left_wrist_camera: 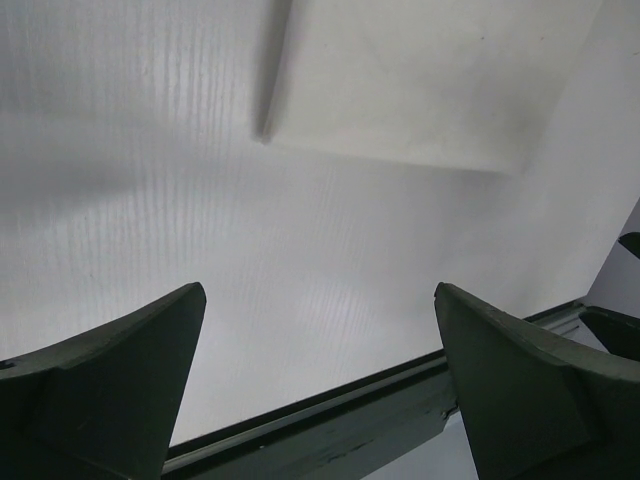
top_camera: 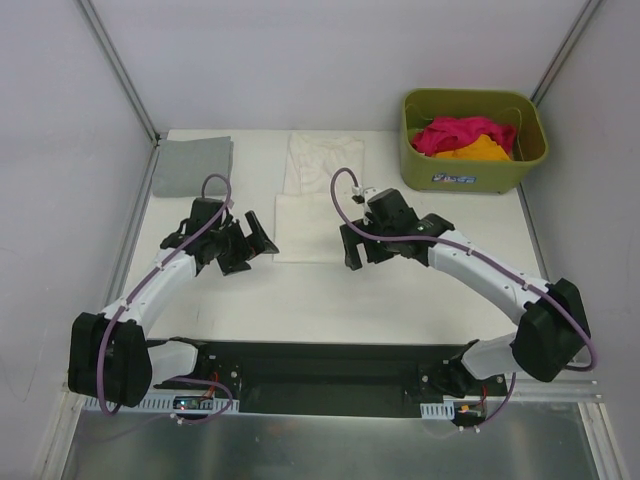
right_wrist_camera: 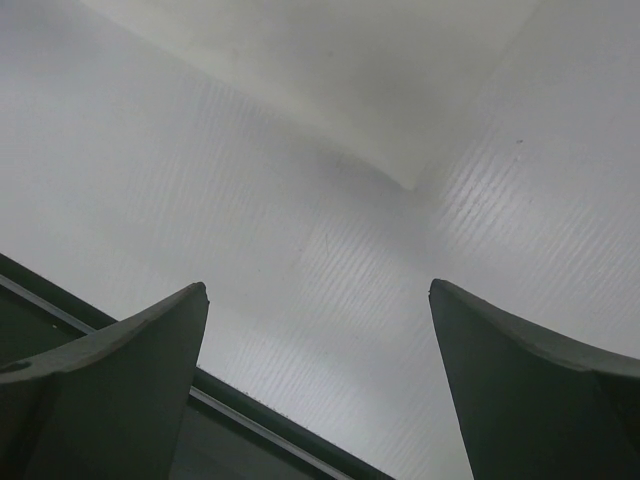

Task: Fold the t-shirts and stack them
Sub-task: Grab one side of the 2/3 rectangular tshirt with both arms

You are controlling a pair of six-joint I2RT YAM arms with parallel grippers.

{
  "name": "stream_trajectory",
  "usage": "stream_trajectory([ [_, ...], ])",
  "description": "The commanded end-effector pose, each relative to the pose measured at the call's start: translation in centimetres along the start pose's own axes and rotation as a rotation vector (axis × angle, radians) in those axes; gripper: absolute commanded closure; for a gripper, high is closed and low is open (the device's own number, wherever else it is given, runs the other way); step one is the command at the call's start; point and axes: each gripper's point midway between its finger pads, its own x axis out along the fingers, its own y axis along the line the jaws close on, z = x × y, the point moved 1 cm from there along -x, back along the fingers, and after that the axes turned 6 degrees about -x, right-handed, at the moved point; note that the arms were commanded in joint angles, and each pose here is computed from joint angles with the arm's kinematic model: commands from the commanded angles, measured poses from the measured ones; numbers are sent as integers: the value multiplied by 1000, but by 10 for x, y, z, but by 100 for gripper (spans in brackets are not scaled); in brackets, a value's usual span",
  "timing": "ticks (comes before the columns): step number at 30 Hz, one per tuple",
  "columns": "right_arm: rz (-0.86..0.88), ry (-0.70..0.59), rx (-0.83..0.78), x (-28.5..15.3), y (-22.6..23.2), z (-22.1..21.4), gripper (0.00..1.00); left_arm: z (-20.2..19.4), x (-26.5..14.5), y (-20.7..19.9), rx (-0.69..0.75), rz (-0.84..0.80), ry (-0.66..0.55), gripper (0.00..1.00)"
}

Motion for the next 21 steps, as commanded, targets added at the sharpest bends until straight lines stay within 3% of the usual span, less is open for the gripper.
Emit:
stream_trajectory([
  [1,22,-49,7,-9,5,0,3,-13,0,13,-49,22,27,1],
  [21,79,-84,-4,-15,8,-35,3,-34,9,36,-80,59,81,1],
])
